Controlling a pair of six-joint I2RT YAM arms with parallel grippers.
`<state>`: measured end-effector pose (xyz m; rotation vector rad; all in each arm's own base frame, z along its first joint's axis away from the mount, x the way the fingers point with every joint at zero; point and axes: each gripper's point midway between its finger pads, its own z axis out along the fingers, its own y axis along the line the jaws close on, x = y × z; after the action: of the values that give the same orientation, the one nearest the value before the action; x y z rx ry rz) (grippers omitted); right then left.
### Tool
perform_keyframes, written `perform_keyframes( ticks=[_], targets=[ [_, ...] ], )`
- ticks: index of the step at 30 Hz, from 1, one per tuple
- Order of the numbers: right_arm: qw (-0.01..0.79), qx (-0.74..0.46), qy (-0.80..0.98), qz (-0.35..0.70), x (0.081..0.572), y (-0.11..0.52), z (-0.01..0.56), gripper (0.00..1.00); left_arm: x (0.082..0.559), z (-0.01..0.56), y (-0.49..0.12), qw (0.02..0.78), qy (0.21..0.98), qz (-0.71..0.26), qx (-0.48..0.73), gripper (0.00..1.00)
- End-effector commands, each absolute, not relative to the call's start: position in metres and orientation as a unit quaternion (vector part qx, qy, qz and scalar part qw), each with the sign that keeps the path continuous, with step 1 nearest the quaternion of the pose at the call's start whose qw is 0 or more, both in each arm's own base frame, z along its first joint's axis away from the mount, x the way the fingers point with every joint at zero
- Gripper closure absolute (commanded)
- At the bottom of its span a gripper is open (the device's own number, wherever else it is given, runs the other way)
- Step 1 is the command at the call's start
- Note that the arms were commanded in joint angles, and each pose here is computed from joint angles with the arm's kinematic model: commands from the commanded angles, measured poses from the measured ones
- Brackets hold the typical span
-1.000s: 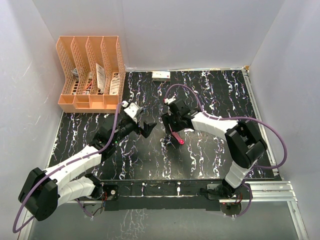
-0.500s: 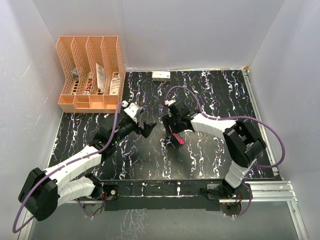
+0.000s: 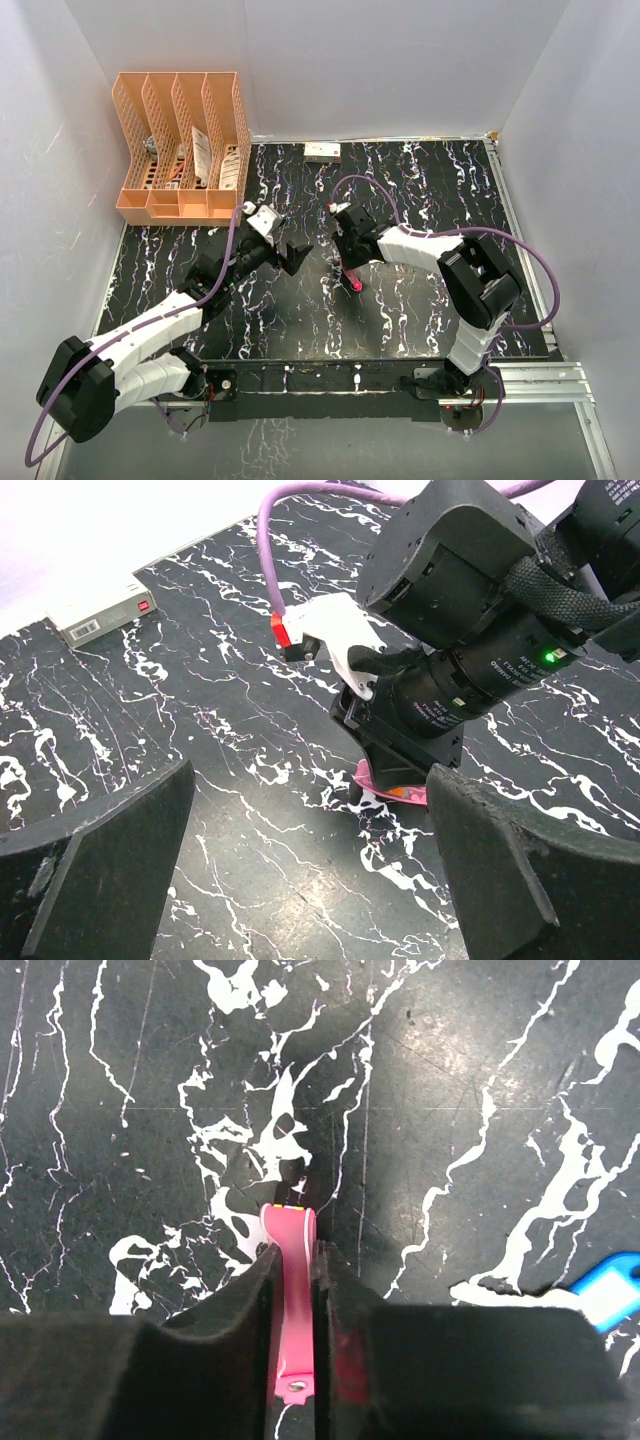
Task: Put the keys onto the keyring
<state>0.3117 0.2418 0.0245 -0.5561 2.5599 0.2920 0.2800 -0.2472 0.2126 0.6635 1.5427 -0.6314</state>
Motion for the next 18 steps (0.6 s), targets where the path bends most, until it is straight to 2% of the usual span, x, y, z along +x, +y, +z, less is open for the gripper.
perform_keyframes(
  ticks=[1,8,12,18],
  targets=[
    [0.336,-0.189,0.915,0.120,0.346,0.256,0.086,0.90,0.277,0.224,-0.247,0.637,0.658,-0.282,0.286,0.01],
    [0.487,-0.126,0.836,0.219,0.374,0.265,0.217,0.91,0.267,0.227,-0.266,0.620,0.641,-0.334,0.304,0.01],
    [0.516,-0.111,0.809,0.258,0.368,0.267,0.252,0.91,0.261,0.222,-0.274,0.610,0.632,-0.353,0.323,0.01],
    [0.537,-0.102,0.787,0.286,0.357,0.265,0.276,0.90,0.262,0.220,-0.282,0.607,0.623,-0.368,0.328,0.01]
  ],
)
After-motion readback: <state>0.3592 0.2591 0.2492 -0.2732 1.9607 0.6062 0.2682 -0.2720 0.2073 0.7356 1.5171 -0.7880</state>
